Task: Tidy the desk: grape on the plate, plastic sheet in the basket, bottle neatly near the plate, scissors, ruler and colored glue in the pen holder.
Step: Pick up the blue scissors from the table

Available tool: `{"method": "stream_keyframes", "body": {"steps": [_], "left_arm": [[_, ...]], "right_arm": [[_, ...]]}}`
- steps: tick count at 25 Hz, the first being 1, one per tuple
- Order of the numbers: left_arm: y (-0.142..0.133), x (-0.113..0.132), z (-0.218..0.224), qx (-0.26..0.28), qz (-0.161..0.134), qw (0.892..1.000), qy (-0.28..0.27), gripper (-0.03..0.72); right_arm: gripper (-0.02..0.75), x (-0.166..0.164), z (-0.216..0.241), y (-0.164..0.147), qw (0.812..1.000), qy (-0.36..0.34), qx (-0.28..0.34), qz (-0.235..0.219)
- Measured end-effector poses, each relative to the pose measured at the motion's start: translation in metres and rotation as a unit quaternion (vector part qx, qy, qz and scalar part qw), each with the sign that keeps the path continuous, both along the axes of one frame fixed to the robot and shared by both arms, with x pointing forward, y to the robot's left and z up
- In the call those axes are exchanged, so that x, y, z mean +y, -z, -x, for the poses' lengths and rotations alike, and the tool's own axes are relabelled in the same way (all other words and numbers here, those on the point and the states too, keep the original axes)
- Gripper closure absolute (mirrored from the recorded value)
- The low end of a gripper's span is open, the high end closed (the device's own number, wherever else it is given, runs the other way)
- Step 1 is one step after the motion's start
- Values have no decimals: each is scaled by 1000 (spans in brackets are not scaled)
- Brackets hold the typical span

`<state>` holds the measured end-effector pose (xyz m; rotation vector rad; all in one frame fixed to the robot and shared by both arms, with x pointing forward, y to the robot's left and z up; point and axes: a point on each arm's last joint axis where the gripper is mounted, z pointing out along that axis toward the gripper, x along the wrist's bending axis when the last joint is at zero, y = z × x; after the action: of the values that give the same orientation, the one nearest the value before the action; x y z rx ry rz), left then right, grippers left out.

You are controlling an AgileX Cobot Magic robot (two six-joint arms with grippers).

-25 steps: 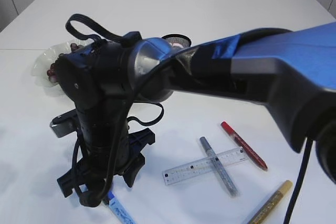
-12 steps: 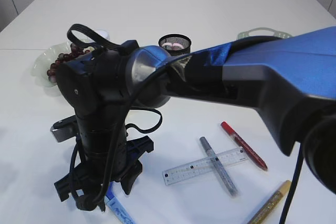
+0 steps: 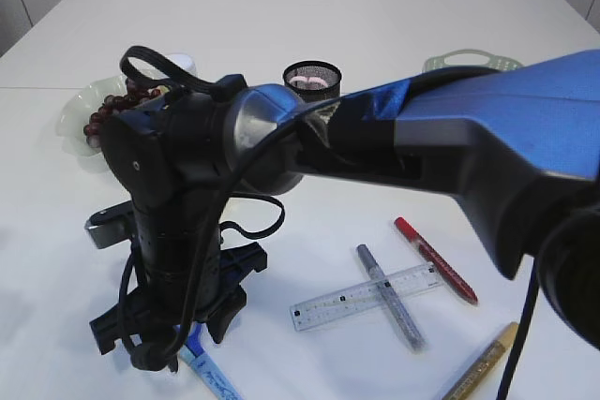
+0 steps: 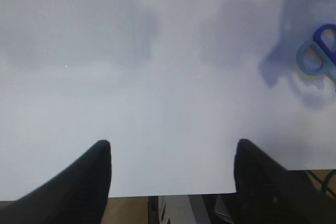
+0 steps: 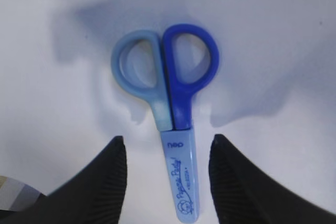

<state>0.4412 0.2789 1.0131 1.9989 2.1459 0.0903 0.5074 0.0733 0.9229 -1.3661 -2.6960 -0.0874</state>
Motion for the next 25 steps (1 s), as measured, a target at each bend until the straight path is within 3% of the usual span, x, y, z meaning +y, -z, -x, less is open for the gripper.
{"method": "stream_keyframes", "body": {"steps": [25], "left_arm": [[0,1,0,0,4,1000,-5,176]], "right_arm": [[333,4,-3,13,1000,2,-8,-8]]}}
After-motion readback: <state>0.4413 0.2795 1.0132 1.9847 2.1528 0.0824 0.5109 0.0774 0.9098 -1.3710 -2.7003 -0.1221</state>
